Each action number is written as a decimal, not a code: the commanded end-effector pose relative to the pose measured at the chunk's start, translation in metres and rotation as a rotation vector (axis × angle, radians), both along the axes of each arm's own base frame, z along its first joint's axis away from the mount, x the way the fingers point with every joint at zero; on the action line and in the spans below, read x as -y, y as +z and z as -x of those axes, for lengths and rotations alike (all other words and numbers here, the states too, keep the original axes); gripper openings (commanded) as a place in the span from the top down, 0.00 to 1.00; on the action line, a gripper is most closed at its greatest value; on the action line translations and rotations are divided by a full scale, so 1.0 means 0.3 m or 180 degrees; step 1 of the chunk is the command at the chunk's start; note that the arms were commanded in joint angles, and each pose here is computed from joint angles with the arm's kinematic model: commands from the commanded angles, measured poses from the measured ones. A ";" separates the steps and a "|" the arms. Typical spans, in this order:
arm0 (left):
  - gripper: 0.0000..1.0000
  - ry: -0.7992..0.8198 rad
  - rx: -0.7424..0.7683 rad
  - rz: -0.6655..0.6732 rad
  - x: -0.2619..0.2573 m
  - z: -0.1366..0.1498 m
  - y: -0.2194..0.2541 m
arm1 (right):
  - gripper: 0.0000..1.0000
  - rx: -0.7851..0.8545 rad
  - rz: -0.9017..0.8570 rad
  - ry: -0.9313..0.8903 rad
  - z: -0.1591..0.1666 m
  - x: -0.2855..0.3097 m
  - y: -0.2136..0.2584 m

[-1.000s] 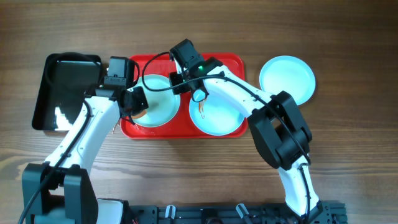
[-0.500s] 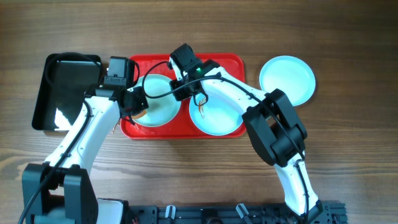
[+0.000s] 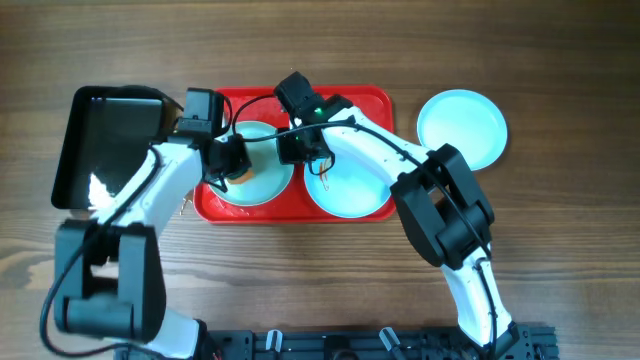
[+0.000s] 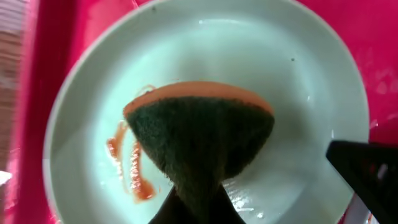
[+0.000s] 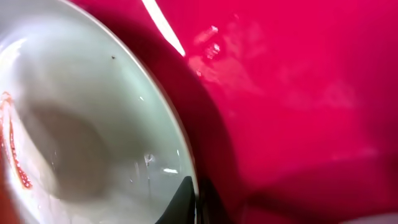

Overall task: Clean dirty plates on tray and stack at the side
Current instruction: 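Scrub the left plate with the sponge in the left gripper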

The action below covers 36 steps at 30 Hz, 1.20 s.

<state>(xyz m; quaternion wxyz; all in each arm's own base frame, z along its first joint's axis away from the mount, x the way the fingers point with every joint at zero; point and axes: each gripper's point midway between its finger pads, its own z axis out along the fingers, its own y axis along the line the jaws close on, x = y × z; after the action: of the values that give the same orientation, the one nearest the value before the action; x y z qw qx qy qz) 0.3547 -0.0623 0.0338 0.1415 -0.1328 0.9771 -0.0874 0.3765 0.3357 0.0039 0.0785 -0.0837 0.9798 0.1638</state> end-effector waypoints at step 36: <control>0.96 -0.0376 -0.0116 0.0425 0.128 -0.037 0.019 | 0.96 -0.0104 0.0282 -0.0383 -0.014 0.095 -0.047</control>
<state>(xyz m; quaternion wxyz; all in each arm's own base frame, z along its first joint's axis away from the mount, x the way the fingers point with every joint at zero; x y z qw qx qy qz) 0.3771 -0.0657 0.0648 0.1765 -0.0964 0.9773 -0.0663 0.3767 0.3253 0.0037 0.0632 -0.0418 0.9845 0.1582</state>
